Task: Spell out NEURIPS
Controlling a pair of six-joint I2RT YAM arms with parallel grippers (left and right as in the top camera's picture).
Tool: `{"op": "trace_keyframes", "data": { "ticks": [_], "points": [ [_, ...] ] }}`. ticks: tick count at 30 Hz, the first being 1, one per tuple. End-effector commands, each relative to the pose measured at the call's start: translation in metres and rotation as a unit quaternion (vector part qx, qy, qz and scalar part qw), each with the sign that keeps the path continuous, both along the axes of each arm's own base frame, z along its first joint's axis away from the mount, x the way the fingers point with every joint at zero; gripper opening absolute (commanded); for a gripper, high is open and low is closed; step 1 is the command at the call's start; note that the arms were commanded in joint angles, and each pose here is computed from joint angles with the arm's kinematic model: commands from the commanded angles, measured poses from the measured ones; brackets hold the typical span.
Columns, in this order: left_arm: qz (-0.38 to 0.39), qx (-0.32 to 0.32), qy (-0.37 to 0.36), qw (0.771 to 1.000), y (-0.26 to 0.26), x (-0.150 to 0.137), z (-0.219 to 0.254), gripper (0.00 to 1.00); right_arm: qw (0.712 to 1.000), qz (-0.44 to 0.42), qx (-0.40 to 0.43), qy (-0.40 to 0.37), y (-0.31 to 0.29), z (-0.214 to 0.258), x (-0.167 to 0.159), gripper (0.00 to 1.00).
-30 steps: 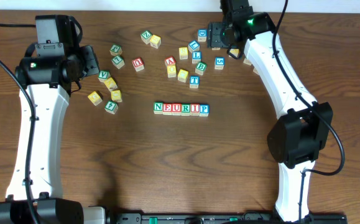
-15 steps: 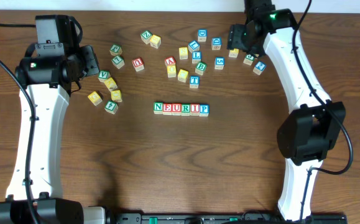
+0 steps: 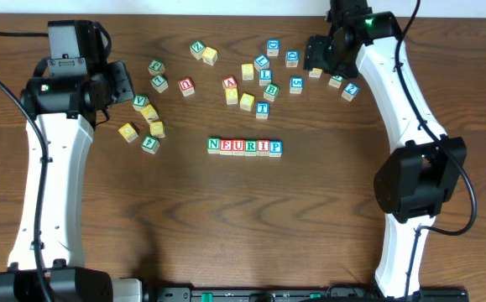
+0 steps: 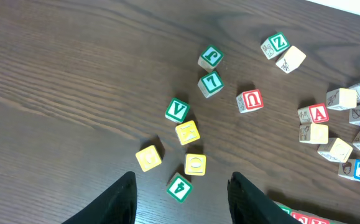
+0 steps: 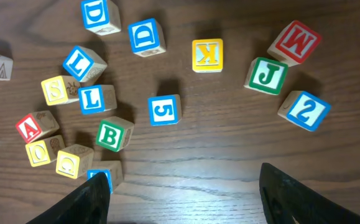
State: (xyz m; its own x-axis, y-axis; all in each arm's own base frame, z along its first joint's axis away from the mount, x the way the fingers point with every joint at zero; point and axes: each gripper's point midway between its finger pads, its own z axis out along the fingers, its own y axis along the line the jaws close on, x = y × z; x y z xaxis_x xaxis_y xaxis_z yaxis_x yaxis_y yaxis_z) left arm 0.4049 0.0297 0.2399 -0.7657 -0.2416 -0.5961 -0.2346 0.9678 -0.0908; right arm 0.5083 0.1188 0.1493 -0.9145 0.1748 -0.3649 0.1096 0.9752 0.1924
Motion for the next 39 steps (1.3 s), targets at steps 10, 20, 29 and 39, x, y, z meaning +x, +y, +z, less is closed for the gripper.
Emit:
{"op": "trace_keyframes", "data": {
  "ticks": [10, 20, 29, 39],
  "points": [
    [0.010, -0.003, -0.014, 1.000, 0.002, 0.006, 0.008, 0.47, 0.999, 0.050, -0.002, -0.022, 0.022, 0.024, -0.009, 0.77],
    [-0.002, -0.017, -0.014, 1.000, -0.004, 0.006, 0.007, 0.47, 0.997, 0.066, -0.006, -0.026, 0.031, 0.025, -0.011, 0.79],
    [-0.008, -0.024, -0.019, 0.999, -0.008, 0.008, 0.009, 0.47, 0.997, 0.069, -0.006, -0.026, 0.034, 0.025, -0.012, 0.79],
    [-0.008, -0.025, -0.006, 1.000, -0.008, 0.003, 0.005, 0.46, 0.997, 0.074, -0.006, -0.026, 0.039, 0.025, -0.013, 0.80]
  ]
}}
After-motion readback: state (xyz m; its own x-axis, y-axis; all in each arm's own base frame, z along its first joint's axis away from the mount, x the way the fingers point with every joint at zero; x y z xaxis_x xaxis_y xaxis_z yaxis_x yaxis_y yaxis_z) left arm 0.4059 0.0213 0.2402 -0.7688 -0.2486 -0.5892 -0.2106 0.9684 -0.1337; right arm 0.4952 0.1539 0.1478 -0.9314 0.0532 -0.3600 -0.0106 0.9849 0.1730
